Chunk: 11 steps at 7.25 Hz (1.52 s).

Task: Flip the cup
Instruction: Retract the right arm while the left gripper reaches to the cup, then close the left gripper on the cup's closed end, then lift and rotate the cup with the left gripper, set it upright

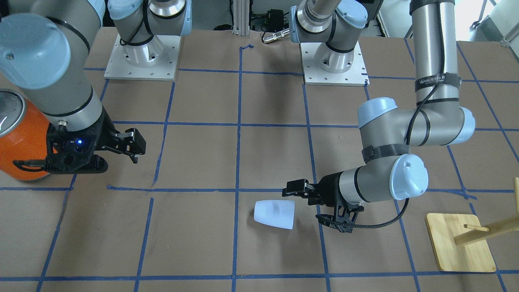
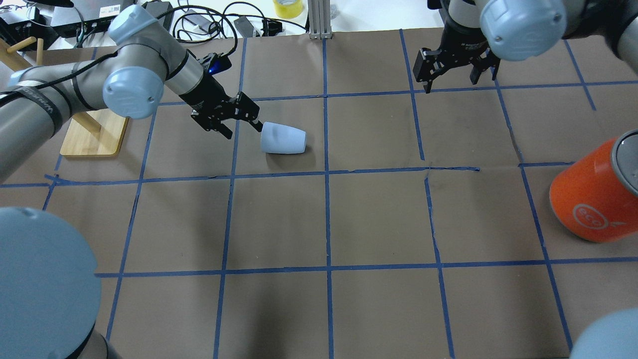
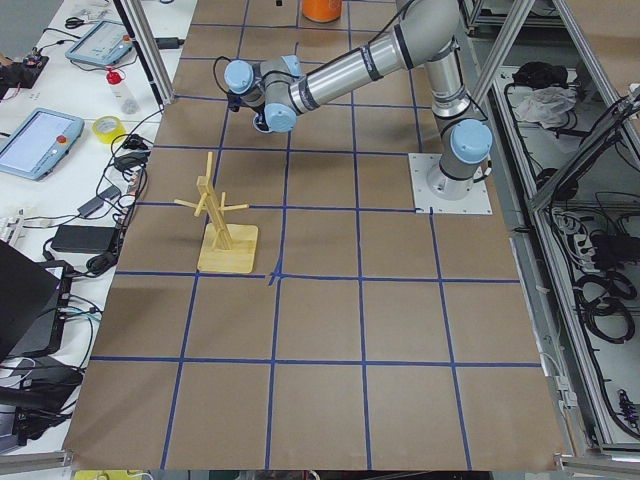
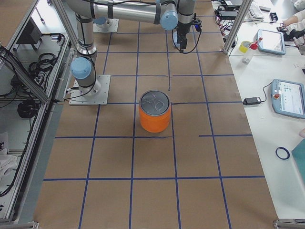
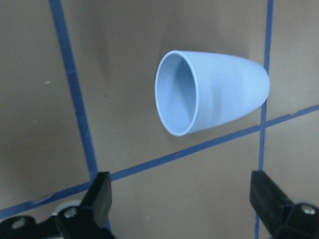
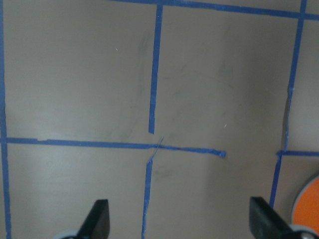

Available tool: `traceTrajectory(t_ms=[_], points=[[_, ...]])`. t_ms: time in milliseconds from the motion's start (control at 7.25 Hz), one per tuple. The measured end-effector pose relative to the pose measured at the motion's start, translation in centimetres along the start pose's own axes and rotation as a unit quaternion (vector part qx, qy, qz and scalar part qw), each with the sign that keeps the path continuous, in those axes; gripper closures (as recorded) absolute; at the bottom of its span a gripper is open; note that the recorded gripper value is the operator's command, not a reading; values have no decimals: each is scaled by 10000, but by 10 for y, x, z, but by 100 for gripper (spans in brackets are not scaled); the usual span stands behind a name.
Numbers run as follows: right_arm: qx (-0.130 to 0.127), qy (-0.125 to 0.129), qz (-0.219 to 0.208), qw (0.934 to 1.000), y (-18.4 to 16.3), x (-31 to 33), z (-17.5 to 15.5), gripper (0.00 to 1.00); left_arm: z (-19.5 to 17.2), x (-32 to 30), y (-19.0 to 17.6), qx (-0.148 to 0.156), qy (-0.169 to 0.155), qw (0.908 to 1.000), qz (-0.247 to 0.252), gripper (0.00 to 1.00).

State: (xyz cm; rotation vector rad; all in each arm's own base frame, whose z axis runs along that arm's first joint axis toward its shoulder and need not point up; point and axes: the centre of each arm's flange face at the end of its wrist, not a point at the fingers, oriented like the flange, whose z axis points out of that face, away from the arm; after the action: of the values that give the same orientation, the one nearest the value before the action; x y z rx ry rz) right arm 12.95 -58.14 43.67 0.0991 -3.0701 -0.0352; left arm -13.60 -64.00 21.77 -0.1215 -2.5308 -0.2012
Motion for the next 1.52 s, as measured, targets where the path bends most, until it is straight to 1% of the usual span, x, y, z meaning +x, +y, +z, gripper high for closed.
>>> traceTrajectory(t_ms=[138, 276, 414, 552, 690, 828, 966, 1103, 1241, 1379, 1517], points=[[-101, -15, 73, 9999, 14, 0, -11, 0, 15, -4, -6, -27, 372, 9993, -77, 37], [-184, 15, 100, 9998, 20, 0, -15, 0, 24, -5, -10, -17, 680, 9976, -124, 66], [-202, 46, 115, 9997, 21, 1, -14, 0, 28, -5, -12, -1, 865, 9961, -148, 90], [-169, 60, 133, 9998, 15, 3, -9, 0, 30, -5, -13, 6, 941, 9954, -158, 100], [-93, 61, 143, 9998, 0, 5, 5, 0, 31, -6, -14, 4, 967, 9952, -166, 100], [73, 62, 158, 9998, -14, 6, 14, 0, 30, -6, -14, 7, 971, 9951, -180, 100], [216, 51, 169, 9996, -17, 7, 11, 0, 27, -4, -14, 22, 965, 9951, -231, 100], [319, 44, 171, 9993, -12, 7, 1, 0, 16, 4, -16, 123, 945, 9946, -419, 100], [373, 48, 177, 9991, -5, 7, -9, 0, -4, 15, -21, 323, 893, 9927, -738, 100], [292, 48, 183, 9994, 4, 6, -14, 0, -25, 27, -25, 540, 821, 9907, -942, 100], [57, 46, 176, 9998, 15, 6, -15, 0, -43, 34, -29, 735, 547, 9911, -970, 100]])
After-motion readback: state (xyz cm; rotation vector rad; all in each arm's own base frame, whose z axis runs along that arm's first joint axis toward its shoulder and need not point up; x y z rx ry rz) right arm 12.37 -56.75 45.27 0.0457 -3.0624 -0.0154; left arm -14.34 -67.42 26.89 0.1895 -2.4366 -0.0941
